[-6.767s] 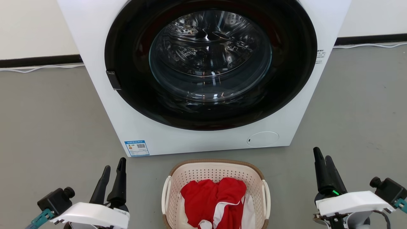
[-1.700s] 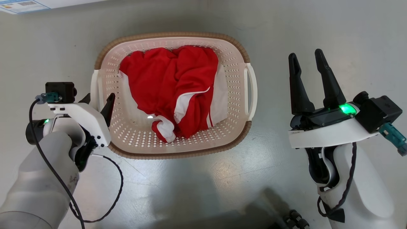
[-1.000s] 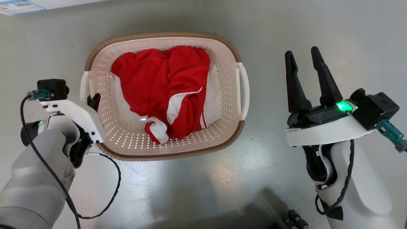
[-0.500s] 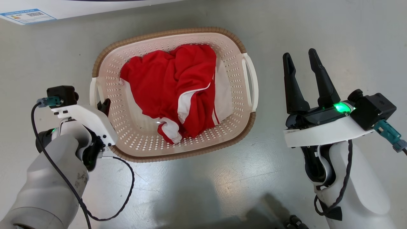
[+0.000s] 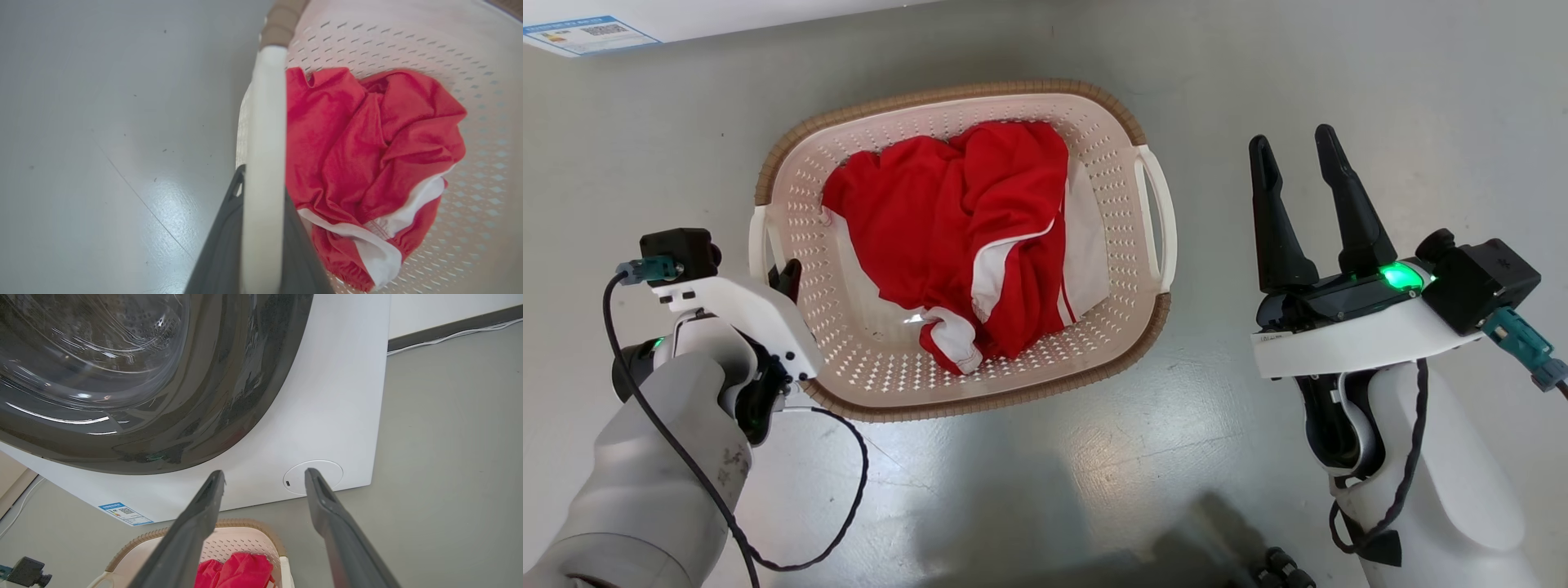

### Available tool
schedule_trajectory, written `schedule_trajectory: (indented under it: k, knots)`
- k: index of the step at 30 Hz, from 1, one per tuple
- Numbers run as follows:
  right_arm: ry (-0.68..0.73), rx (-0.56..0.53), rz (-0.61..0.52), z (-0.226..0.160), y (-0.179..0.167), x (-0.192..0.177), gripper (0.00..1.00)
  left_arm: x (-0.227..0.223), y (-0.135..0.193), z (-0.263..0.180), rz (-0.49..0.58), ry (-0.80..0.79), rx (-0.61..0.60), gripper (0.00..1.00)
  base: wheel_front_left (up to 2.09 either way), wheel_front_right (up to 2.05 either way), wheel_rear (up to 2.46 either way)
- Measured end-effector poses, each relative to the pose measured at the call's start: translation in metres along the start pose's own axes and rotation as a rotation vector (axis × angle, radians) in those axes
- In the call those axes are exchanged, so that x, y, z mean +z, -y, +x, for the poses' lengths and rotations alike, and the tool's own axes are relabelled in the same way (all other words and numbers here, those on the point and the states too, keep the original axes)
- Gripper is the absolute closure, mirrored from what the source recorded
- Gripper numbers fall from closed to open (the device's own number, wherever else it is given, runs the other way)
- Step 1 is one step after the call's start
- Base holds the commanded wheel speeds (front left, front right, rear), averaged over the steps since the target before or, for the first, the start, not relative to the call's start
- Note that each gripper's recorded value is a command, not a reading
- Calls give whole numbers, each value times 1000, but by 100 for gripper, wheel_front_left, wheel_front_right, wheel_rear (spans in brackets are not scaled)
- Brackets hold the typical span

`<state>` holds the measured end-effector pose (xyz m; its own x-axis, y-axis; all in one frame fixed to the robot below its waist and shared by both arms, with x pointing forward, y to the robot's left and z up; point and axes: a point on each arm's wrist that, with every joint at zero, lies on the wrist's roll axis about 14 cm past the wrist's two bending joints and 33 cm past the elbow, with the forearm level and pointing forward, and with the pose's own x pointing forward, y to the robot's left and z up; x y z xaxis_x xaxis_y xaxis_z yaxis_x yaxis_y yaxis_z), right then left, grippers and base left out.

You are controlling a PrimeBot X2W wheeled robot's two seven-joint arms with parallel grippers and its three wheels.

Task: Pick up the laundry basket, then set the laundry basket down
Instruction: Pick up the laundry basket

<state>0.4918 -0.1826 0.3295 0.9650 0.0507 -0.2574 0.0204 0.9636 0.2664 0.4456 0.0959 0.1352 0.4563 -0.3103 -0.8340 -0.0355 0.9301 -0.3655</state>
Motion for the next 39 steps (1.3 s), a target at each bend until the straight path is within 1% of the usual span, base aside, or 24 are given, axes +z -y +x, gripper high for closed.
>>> schedule_trajectory:
  k: [11,12,13,14,15,20,31,34,36,39]
  knots:
    - [-16,-3,2,1,1,-8,0,-7,-3,4,-12,-12,8,100,0,0,0]
    - [-17,-2,2,1,1,-8,0,-7,-3,4,-13,-12,9,85,0,0,0]
    - [-17,-2,2,1,1,-8,0,-8,-3,4,-18,-12,10,62,0,0,0]
    - [-18,-2,2,2,1,-8,0,-8,-3,4,-23,-11,10,33,0,0,0]
    - [-18,-2,2,2,1,-9,0,-7,-2,4,-31,-10,8,0,0,0,0]
    - [-13,-5,0,1,2,-6,0,-5,7,5,-46,3,-12,0,0,0,0]
    - [-1,-2,4,-2,0,2,0,4,5,-1,-23,20,-8,0,0,0,0]
    - [1,-3,4,-4,0,4,0,11,3,-6,-6,33,-2,0,0,0,0]
    - [9,-2,3,-5,-1,8,0,15,4,-9,43,48,-8,0,0,0,0]
    - [25,3,3,-6,-3,16,0,23,7,-15,66,78,-16,0,0,0,0]
